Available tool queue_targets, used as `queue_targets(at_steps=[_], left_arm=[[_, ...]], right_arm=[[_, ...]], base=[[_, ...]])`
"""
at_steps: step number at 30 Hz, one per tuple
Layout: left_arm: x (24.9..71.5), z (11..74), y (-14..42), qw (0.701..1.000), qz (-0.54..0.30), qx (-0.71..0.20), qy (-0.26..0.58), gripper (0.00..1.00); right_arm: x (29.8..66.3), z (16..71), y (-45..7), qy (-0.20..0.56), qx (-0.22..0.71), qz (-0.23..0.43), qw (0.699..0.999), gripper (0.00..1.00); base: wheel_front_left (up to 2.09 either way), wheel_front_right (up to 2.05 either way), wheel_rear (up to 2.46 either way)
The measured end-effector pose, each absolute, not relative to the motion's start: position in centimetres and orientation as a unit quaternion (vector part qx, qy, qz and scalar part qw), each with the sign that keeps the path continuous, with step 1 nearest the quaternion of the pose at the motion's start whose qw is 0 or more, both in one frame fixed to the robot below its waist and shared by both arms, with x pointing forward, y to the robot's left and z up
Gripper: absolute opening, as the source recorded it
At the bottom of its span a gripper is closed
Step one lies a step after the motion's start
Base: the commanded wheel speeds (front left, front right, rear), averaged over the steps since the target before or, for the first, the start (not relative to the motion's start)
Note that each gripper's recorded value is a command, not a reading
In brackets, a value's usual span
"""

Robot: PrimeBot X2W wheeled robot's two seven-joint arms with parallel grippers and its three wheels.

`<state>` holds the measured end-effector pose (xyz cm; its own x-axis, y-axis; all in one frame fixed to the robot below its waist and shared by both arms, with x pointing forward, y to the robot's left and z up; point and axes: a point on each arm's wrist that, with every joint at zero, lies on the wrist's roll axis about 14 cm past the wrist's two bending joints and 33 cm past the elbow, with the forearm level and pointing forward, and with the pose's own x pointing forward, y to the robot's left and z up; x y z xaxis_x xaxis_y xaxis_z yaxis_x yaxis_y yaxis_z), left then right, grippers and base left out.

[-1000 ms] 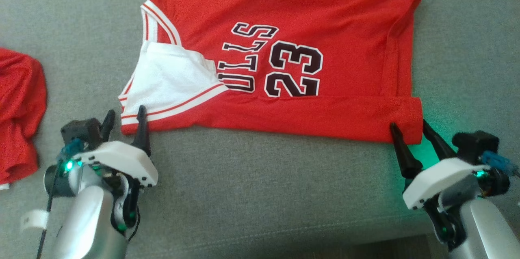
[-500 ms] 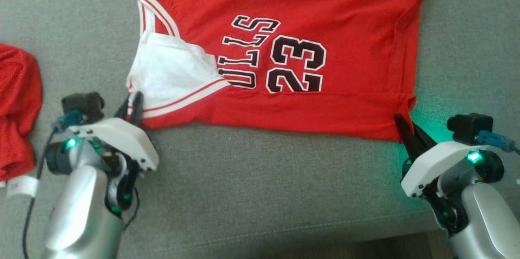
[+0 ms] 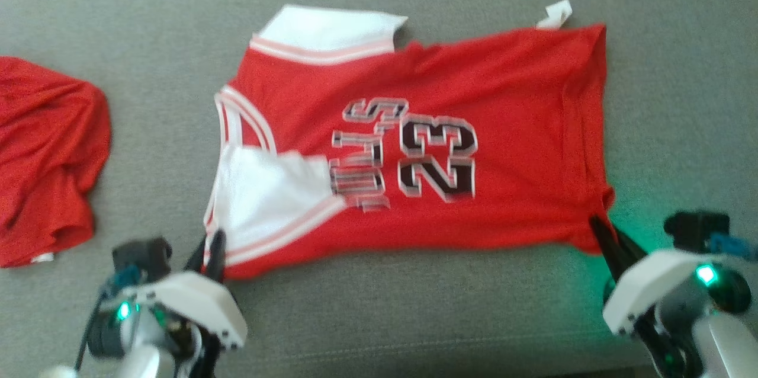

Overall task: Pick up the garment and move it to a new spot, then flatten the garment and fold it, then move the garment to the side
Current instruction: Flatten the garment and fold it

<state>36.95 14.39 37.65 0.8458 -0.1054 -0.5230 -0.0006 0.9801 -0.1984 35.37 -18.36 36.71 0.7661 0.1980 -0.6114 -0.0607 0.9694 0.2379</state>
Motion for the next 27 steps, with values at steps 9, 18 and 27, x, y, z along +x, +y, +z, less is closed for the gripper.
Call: queue_targets(at_steps=[9,18,27], left_arm=[[33.9,37.5,14.3,0.948,-0.015,-0.112,0.297,0.53],[36.3,41.6,14.9,0.984,0.005,-0.059,0.167,1.00],[39.2,49.0,15.0,1.000,0.010,-0.019,0.004,1.00]], right_arm=[[32.7,36.7,-18.7,0.348,0.120,0.055,0.928,1.00],[34.9,42.5,-20.4,0.204,0.075,0.034,0.976,1.00],[37.3,49.7,-19.3,0.066,0.044,0.055,0.995,1.00]], base=[[0.00,0.00,0.00],[0.00,0.00,0.00],[0.00,0.00,0.00]])
